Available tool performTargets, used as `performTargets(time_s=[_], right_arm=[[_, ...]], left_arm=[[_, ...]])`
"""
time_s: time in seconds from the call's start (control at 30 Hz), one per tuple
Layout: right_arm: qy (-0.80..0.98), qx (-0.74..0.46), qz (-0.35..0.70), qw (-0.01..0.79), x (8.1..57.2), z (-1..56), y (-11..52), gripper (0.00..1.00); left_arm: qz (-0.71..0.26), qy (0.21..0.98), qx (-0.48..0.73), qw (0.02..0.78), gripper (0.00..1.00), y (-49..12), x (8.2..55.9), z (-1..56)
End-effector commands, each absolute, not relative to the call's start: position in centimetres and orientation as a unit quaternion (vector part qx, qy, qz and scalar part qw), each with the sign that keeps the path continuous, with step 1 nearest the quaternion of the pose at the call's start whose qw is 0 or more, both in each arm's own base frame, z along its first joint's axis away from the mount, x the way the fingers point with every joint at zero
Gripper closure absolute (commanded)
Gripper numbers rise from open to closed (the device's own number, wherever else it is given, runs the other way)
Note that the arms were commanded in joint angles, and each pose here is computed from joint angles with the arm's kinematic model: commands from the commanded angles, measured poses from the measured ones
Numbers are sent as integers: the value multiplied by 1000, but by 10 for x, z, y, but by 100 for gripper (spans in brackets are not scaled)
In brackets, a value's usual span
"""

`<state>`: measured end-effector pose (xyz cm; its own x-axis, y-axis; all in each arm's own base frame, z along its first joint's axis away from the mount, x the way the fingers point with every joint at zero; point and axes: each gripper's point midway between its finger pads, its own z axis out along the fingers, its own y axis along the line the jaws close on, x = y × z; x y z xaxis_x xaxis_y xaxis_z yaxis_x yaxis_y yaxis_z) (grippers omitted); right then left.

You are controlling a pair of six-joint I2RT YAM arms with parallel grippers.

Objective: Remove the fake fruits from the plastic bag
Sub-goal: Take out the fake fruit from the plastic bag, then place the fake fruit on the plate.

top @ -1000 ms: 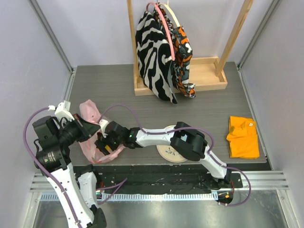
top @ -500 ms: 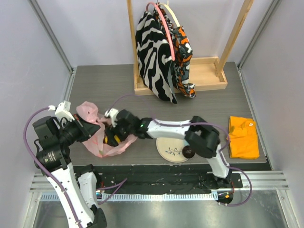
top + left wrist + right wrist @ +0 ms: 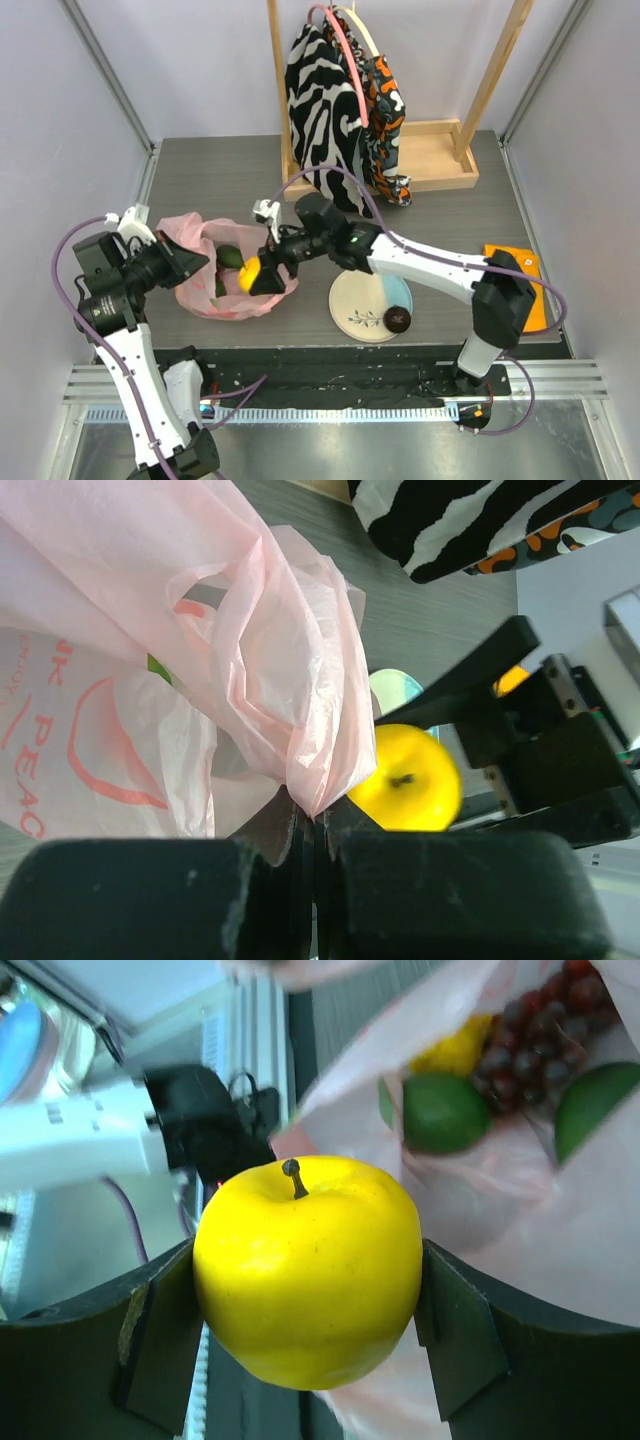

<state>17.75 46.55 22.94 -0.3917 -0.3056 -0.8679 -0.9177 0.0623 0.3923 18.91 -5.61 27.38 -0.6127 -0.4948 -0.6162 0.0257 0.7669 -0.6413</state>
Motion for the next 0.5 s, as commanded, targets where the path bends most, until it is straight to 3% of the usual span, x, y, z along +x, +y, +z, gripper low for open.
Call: performTargets(time_s=[0.0,0.2,0.47], right_arm=[[640,-526,453,331,178,269,389,38],[685,-577,297,331,196,203,276,36],[761,-552,219,261,215,119,240,38]], left_arm=[[-306,825,-118,460,100,-50,204,294],[-314,817,-130,467,100,-48,212,298],[-322,811,-130,471,100,-49,214,307]])
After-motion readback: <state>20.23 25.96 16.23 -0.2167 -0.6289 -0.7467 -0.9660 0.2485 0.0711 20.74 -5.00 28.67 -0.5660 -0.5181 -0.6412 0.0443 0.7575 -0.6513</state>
